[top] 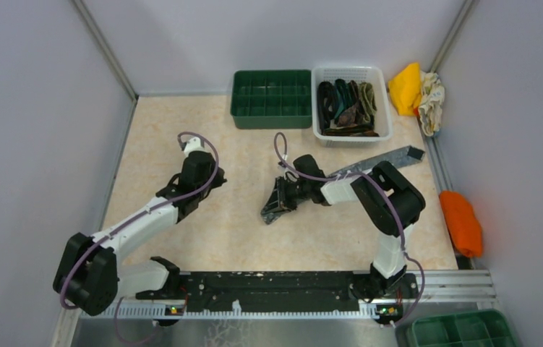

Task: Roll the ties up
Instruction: Roll the tie at the center of the board.

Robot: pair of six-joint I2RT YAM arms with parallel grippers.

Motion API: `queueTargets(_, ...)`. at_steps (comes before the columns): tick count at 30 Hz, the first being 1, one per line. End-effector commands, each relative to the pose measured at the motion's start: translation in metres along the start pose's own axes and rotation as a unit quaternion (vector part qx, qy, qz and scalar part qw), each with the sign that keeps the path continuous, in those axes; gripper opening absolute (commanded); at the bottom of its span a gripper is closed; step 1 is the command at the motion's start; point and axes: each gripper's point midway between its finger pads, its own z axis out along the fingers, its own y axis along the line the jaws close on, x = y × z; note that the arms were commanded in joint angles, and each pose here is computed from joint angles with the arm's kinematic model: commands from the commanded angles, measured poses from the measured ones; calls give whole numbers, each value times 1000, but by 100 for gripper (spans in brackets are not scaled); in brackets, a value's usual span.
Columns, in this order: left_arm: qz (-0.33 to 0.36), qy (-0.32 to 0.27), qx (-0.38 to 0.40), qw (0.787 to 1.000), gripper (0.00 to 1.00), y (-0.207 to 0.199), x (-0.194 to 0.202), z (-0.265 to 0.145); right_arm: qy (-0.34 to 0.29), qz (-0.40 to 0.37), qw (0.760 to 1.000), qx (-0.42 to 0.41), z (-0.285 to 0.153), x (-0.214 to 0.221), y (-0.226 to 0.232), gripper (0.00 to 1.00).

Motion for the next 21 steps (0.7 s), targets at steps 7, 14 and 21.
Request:
queueTargets(7,6,-20,48,999,0,-31,-20,-1,10,-18,996,-92,-13,-5,44,4)
queueTargets(14,8,-41,29,999,0,-21,-32,-13,53,-39,993,-98,17,14,69,4)
queueTargets(21,16,-52,9,998,0,-9,-36,-21,71,-29,990,-117,38,24,77,3)
